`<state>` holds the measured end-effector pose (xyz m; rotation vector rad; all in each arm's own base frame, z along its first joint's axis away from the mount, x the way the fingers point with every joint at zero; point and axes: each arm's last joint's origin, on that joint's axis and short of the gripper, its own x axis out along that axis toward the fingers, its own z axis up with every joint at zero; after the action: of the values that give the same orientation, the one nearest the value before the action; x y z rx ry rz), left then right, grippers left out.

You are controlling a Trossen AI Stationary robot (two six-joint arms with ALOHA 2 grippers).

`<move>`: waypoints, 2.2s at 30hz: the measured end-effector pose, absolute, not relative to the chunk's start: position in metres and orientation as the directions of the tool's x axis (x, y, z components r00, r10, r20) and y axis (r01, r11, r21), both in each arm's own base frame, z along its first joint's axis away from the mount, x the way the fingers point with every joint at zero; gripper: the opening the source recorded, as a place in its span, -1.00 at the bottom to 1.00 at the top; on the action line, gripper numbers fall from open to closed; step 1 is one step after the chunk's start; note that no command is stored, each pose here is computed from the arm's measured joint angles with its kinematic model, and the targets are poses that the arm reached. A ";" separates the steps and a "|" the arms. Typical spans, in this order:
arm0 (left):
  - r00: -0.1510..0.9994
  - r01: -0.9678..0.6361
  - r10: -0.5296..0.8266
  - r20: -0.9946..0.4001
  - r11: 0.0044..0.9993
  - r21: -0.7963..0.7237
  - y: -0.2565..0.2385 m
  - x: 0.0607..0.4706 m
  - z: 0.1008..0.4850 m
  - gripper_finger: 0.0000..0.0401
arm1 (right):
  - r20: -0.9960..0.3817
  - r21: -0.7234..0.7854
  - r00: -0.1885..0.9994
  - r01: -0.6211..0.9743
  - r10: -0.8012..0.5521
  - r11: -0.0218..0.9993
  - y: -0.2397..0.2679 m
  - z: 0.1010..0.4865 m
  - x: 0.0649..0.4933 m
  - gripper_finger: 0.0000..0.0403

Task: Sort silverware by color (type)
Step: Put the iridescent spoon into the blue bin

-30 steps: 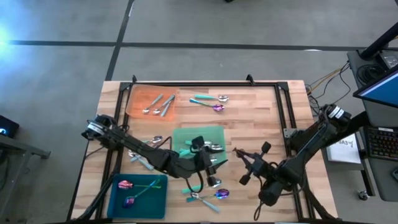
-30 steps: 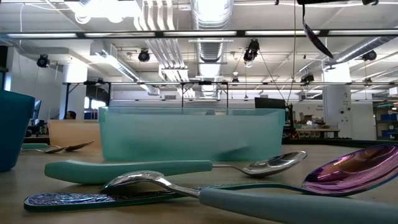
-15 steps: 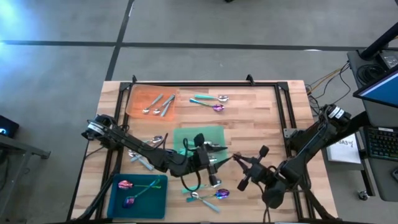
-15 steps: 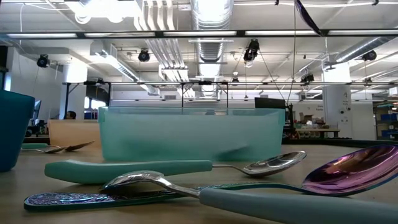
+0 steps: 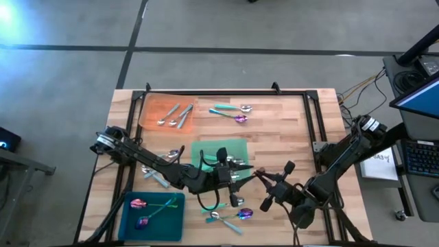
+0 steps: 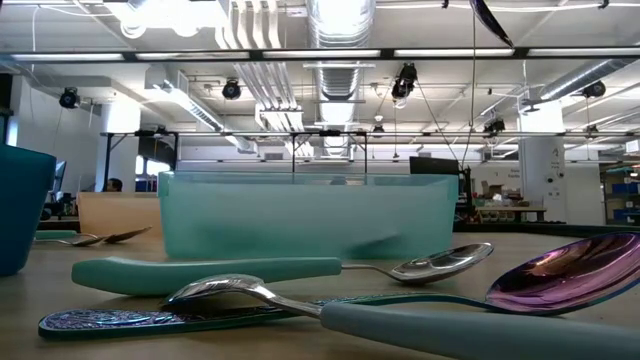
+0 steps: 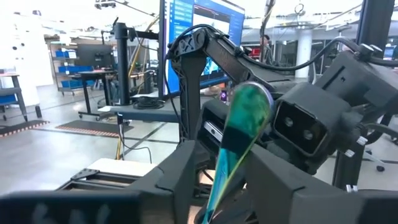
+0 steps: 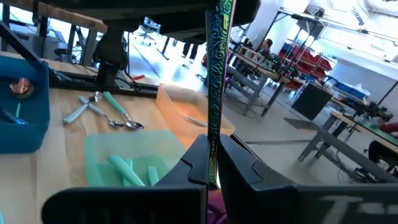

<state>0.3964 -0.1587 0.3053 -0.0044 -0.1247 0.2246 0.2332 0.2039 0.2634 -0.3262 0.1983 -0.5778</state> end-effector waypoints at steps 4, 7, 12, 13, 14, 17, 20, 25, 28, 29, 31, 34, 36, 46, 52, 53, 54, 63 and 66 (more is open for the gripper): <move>0.968 -0.222 0.221 0.121 0.975 -0.004 -0.157 0.397 0.305 -0.71 | -0.092 -0.355 0.818 0.506 -0.568 0.786 0.202 0.264 0.235 -0.95; 0.967 -0.229 0.227 0.120 0.973 0.004 -0.157 0.397 0.305 -0.92 | -0.095 -0.352 0.818 0.506 -0.567 0.788 0.201 0.264 0.236 -0.96; 0.967 -0.228 0.226 0.120 0.974 0.009 -0.156 0.397 0.305 -0.98 | -0.096 -0.373 0.818 0.498 -0.566 0.783 0.201 0.264 0.236 -0.96; 0.967 -0.228 0.225 0.120 0.974 0.010 -0.156 0.397 0.305 -0.99 | -0.096 -0.375 0.819 0.497 -0.566 0.783 0.201 0.264 0.236 -0.96; 0.967 -0.227 0.225 0.120 0.974 0.010 -0.157 0.397 0.305 -0.99 | -0.096 -0.377 0.819 0.496 -0.566 0.782 0.201 0.264 0.236 -0.96; 0.967 -0.228 0.225 0.120 0.973 0.018 -0.157 0.397 0.305 -0.99 | -0.096 -0.380 0.818 0.497 -0.568 0.780 0.201 0.264 0.236 -0.96; 0.967 -0.229 0.224 0.120 0.973 0.031 -0.157 0.397 0.305 -1.00 | -0.096 -0.391 0.818 0.494 -0.568 0.777 0.201 0.264 0.236 -0.91; 0.967 -0.229 0.223 0.120 0.973 0.032 -0.157 0.397 0.305 -1.00 | -0.097 -0.423 0.817 0.484 -0.569 0.766 0.200 0.264 0.237 -0.86; 0.967 -0.230 0.224 0.119 0.973 0.033 -0.156 0.397 0.305 -1.00 | -0.095 -0.453 0.814 0.476 -0.572 0.753 0.200 0.264 0.237 -0.85; 0.967 -0.229 0.224 0.119 0.973 0.033 -0.156 0.397 0.305 -1.00 | -0.095 -0.468 0.814 0.472 -0.573 0.748 0.200 0.264 0.237 -0.85; 0.967 -0.229 0.223 0.119 0.973 0.034 -0.156 0.397 0.305 -1.00 | -0.094 -0.489 0.813 0.465 -0.574 0.738 0.200 0.264 0.237 -0.85; 0.967 -0.229 0.224 0.120 0.973 0.033 -0.156 0.397 0.306 -1.00 | -0.093 -0.505 0.812 0.461 -0.576 0.730 0.200 0.264 0.237 -0.84; 0.967 -0.229 0.223 0.120 0.973 0.033 -0.156 0.396 0.307 -1.00 | -0.092 -0.507 0.812 0.460 -0.577 0.729 0.200 0.264 0.237 -0.84; 0.966 -0.228 0.223 0.131 0.973 0.024 -0.155 0.394 0.313 -1.00 | -0.095 -0.519 0.815 0.449 -0.572 0.727 0.200 0.264 0.237 -0.84; 0.967 -0.225 0.220 0.130 0.974 0.025 -0.155 0.393 0.313 -1.00 | -0.118 -0.403 0.835 0.455 -0.538 0.794 0.201 0.264 0.237 -0.85; 0.967 -0.225 0.220 0.129 0.974 0.026 -0.155 0.393 0.313 -1.00 | -0.118 -0.390 0.835 0.459 -0.538 0.798 0.201 0.264 0.237 -0.86; 0.968 -0.225 0.220 0.125 0.974 0.029 -0.155 0.394 0.312 -1.00 | -0.118 -0.386 0.835 0.461 -0.538 0.799 0.201 0.264 0.237 -0.87; 0.970 -0.228 0.220 0.101 0.971 0.070 -0.155 0.394 0.310 -1.00 | -0.119 -0.376 0.837 0.461 -0.535 0.804 0.201 0.264 0.237 -0.77; 0.970 -0.233 0.226 0.090 0.969 0.077 -0.154 0.394 0.309 -1.00 | -0.120 -0.391 0.838 0.453 -0.533 0.801 0.201 0.264 0.237 -0.72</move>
<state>0.3942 -0.1542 0.3085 0.0874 -0.0808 0.2321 0.2374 0.2011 0.2636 -0.3590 0.2297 -0.5335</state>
